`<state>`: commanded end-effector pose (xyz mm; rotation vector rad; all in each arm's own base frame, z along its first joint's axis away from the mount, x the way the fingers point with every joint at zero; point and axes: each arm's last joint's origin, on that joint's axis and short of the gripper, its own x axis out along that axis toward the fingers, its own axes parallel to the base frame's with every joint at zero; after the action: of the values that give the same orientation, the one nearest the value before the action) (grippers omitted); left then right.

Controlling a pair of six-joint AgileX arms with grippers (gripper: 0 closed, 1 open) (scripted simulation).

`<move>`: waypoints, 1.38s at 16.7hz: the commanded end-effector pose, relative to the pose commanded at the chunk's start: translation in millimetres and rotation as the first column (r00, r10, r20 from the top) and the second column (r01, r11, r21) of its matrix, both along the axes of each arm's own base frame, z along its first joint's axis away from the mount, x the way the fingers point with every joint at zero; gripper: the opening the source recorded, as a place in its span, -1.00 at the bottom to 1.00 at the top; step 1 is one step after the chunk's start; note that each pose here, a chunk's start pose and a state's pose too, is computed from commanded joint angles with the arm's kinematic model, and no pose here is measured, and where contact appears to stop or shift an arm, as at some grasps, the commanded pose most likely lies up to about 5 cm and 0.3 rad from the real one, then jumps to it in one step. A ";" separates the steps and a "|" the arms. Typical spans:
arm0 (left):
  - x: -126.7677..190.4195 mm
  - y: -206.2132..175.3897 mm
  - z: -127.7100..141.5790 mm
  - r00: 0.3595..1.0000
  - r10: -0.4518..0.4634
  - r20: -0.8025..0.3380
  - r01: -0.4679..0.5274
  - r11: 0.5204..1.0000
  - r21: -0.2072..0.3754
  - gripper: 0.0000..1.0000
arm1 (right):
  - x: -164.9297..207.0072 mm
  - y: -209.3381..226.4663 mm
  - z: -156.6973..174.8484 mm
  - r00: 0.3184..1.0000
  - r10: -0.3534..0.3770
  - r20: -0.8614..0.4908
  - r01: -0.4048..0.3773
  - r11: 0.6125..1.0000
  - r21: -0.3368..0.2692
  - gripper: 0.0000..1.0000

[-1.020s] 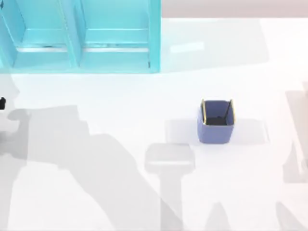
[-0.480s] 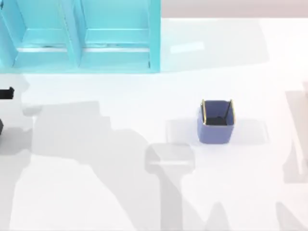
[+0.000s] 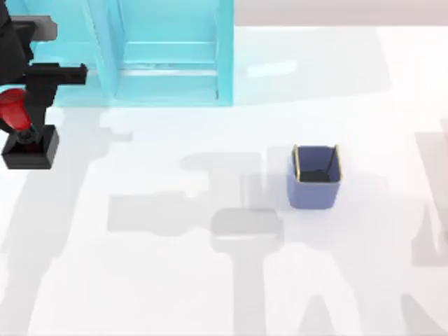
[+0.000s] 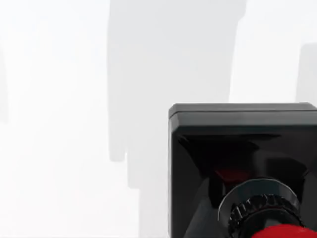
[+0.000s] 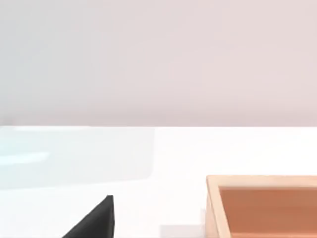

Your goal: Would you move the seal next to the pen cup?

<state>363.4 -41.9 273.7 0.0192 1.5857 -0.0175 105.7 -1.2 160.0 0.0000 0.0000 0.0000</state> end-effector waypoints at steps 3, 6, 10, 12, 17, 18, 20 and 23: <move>-6.3 -13.6 15.8 1.000 0.000 0.016 0.000 1.000 -0.002 -1.00 | 0.0 0.0 0.0 1.000 0.000 0.000 0.000 1.000 0.000 1.00; -5.3 -12.3 14.0 1.000 0.002 0.012 -0.002 1.000 -0.002 -1.00 | 0.0 0.0 0.0 1.000 0.000 0.000 0.000 1.000 0.000 1.00; 6.8 -41.6 7.6 1.000 0.003 0.021 -0.003 1.000 0.002 -1.00 | 0.0 0.0 0.0 1.000 0.000 0.000 0.000 1.000 0.000 1.00; 15.9 -82.4 -2.6 1.000 0.001 0.027 -0.001 1.000 0.006 -1.00 | 0.0 0.0 0.0 1.000 0.000 0.000 0.000 1.000 0.000 1.00; 2.1 -219.0 -39.2 0.999 0.001 0.051 -0.001 1.000 0.004 -1.00 | 0.0 0.0 0.0 1.000 0.000 0.000 0.000 1.000 0.000 1.00; -3.7 -239.5 -45.5 0.998 0.002 0.059 -0.002 1.000 0.001 -1.00 | 0.0 0.0 0.0 1.000 0.000 0.000 0.000 1.000 0.000 1.00; -12.0 -266.2 -54.4 0.997 0.003 0.073 -0.003 1.000 -0.007 -1.00 | 0.0 0.0 0.0 1.000 0.000 0.000 0.000 1.000 0.000 1.00; -14.2 -273.1 -56.8 0.997 0.004 0.078 -0.003 1.000 -0.009 -1.00 | 0.0 0.0 0.0 1.000 0.000 0.000 0.000 1.000 0.000 1.00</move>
<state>349.2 -315.0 216.9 0.0100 1.5076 -0.0212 105.7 -1.2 160.0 0.0000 0.0000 0.0000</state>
